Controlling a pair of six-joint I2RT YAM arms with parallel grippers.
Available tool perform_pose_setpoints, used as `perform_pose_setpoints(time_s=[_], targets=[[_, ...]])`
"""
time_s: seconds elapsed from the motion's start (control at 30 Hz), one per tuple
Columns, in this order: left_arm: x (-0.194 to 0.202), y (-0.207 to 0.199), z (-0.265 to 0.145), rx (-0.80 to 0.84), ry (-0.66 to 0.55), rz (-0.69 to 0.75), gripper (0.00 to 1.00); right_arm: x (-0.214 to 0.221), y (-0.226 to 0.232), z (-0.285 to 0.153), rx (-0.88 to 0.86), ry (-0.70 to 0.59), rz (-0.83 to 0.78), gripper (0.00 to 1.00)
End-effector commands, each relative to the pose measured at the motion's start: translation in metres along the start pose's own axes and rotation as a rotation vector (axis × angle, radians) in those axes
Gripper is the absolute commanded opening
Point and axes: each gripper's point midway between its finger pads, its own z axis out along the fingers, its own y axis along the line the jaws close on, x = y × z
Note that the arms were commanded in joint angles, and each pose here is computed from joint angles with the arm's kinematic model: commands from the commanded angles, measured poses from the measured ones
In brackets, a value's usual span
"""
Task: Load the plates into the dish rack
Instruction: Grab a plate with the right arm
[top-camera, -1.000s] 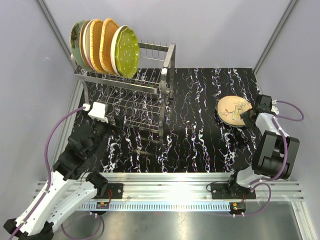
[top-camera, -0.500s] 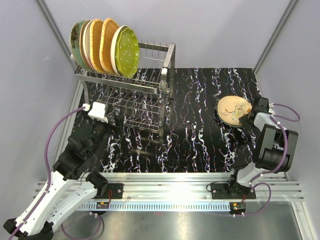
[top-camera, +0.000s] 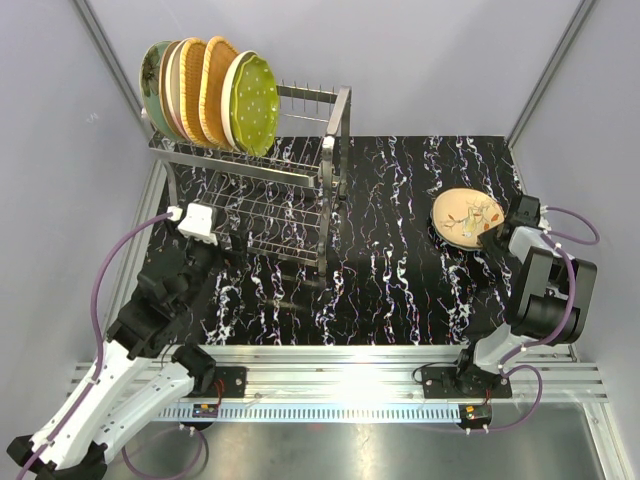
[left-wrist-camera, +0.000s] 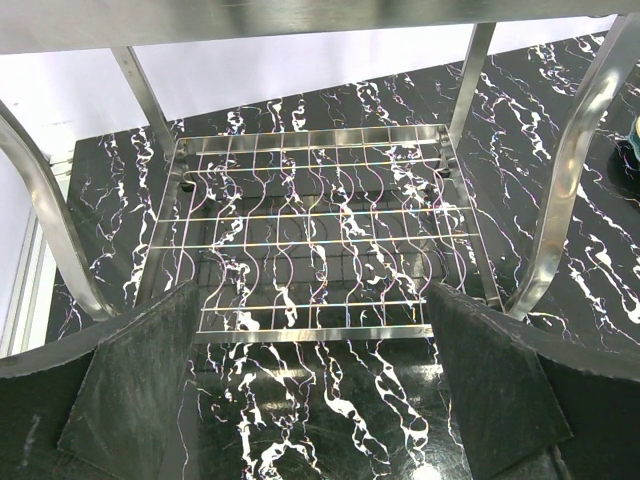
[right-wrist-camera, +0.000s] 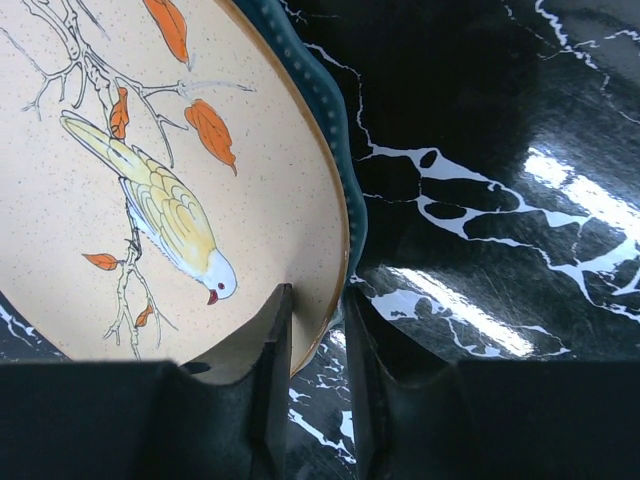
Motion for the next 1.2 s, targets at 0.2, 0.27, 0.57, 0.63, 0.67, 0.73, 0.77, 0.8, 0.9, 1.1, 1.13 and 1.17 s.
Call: perform_pose_setpoints(time_s=[0.2,0.27,0.57,0.63,0.67,0.73,0.77,0.8,0.9,1.1,1.13,1.17], targets=[[-0.011,0.002,0.003,-0.019,-0.044,-0.006,0.99,0.036,0.003,0.005,-0.059,0.120,-0.124,0.03],[-0.011,0.003,0.004,-0.022,-0.041,-0.002,0.99,0.042,0.008,0.001,-0.067,0.122,-0.161,0.01],[-0.006,0.003,0.007,-0.028,-0.024,0.004,0.99,0.070,0.043,-0.016,-0.133,0.158,-0.315,0.01],[-0.006,0.004,0.007,-0.034,-0.024,0.005,0.99,0.079,0.048,-0.018,-0.158,0.186,-0.334,0.01],[-0.005,0.004,0.008,-0.034,-0.019,0.007,0.99,0.082,0.050,-0.019,-0.165,0.195,-0.342,0.01],[-0.005,0.004,0.008,-0.036,-0.019,0.008,0.99,0.089,0.053,-0.020,-0.181,0.216,-0.367,0.00],[-0.005,0.004,0.008,-0.037,-0.016,0.009,0.99,0.091,0.054,-0.020,-0.186,0.225,-0.375,0.00],[-0.005,0.004,0.008,-0.037,-0.016,0.008,0.99,0.092,0.055,-0.021,-0.193,0.228,-0.384,0.00],[-0.003,0.004,0.009,-0.039,-0.009,0.012,0.99,0.098,0.053,-0.026,-0.199,0.262,-0.415,0.02],[-0.002,0.005,0.010,-0.048,-0.005,0.015,0.99,0.093,0.043,-0.037,-0.164,0.241,-0.431,0.02],[-0.002,0.005,0.010,-0.048,-0.003,0.016,0.99,0.092,0.043,-0.038,-0.161,0.236,-0.430,0.03],[-0.001,0.005,0.011,-0.046,-0.002,0.015,0.99,0.090,0.043,-0.039,-0.156,0.227,-0.429,0.02]])
